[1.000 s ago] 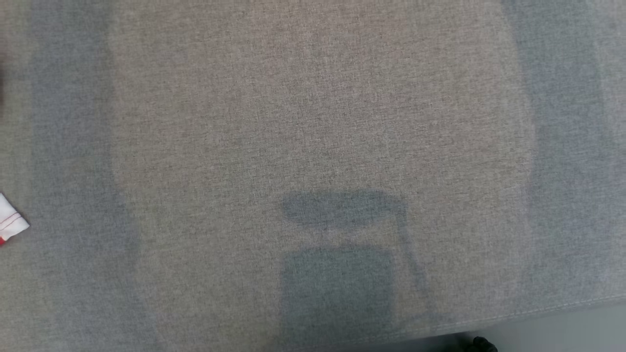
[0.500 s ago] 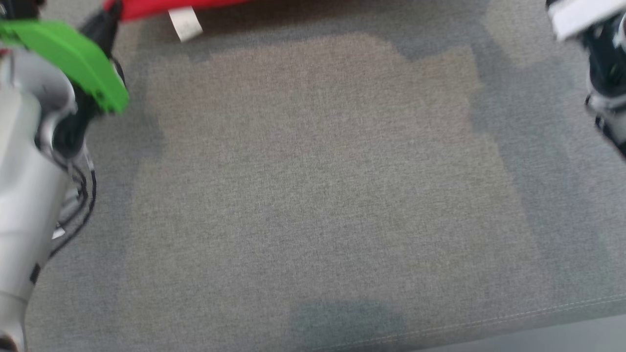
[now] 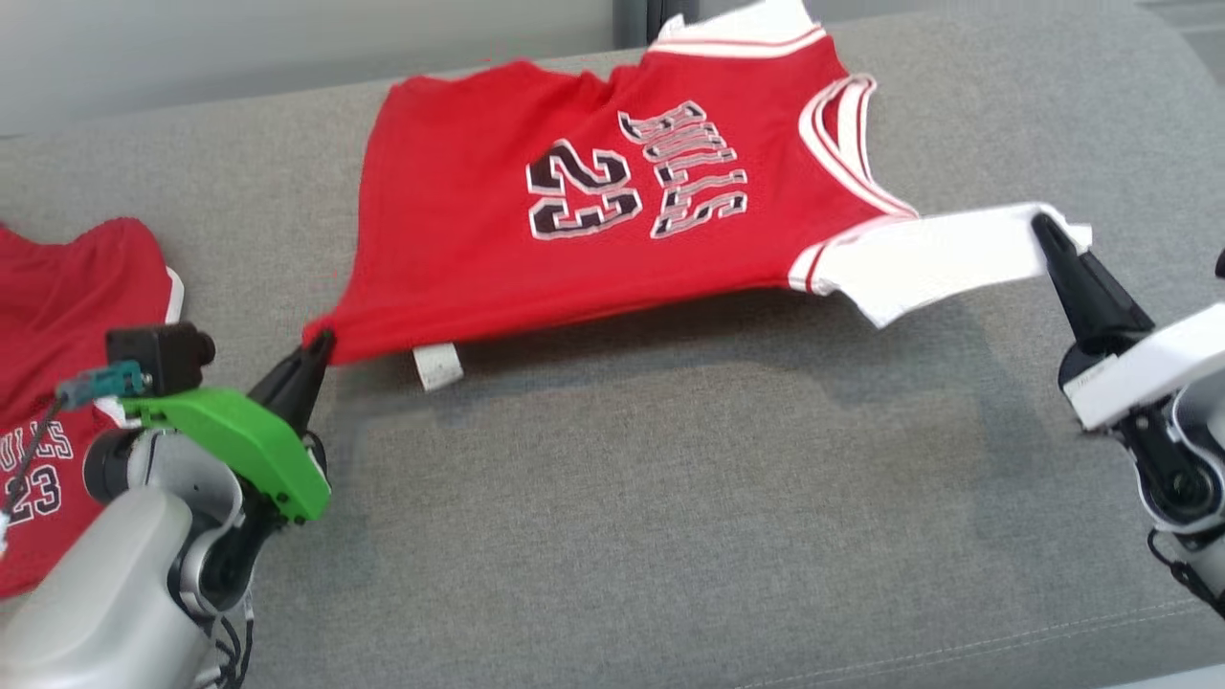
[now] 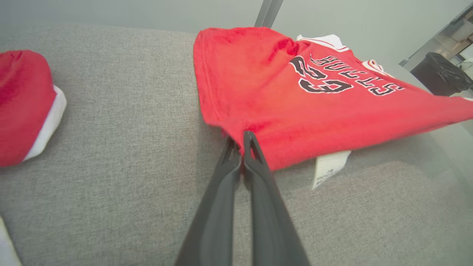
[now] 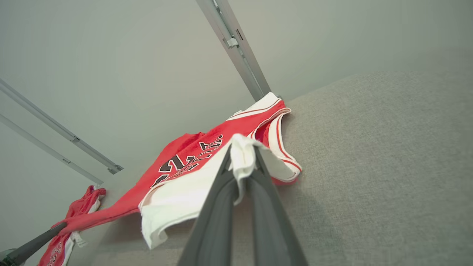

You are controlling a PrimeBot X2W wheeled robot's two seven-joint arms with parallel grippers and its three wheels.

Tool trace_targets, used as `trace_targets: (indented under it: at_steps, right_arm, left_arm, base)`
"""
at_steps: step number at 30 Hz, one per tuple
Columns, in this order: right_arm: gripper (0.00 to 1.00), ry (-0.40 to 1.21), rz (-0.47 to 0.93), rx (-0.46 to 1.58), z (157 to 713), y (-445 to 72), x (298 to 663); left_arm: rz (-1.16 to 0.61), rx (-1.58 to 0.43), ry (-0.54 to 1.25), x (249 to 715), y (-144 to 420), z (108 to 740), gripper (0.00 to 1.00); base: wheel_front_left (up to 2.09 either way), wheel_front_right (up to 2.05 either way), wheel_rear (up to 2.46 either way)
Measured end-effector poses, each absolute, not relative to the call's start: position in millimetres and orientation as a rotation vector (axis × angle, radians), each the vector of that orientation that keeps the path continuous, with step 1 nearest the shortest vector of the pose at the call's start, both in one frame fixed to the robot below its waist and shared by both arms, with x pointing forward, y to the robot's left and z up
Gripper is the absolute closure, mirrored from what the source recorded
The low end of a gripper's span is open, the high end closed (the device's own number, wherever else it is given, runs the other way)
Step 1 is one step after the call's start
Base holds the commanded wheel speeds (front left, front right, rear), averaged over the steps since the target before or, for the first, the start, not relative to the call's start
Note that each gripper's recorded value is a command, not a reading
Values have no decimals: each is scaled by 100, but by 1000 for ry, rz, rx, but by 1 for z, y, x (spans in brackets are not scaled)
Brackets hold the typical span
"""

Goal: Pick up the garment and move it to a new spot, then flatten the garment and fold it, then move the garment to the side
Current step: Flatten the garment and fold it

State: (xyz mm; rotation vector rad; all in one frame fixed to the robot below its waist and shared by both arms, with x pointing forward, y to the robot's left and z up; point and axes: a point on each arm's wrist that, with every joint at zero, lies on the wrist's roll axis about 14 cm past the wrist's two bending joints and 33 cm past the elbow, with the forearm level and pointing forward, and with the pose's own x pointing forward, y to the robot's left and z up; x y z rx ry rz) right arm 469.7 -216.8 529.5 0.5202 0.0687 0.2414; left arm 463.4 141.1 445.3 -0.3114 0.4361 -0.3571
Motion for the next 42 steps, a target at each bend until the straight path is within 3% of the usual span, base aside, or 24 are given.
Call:
trace_targets:
  at_steps: [16,23,32,42]
  right_arm:
    - [100,220,187,551,477,-222,360]
    - [100,249,124,579,463,-234,330]
    - [100,245,116,568,465,-232,324]
    - [100,201,133,519,488,-226,345]
  left_arm:
    - [-224,-386,361,373,149,445,100]
    - [-185,-392,352,349,153,442,100]
    - [-176,-400,337,344,152,447,100]
    - [-185,-390,333,354,149,451,100]
  base:
    - [0,0,0]
    - [0,0,0]
    - [0,0,0]
    - [0,0,0]
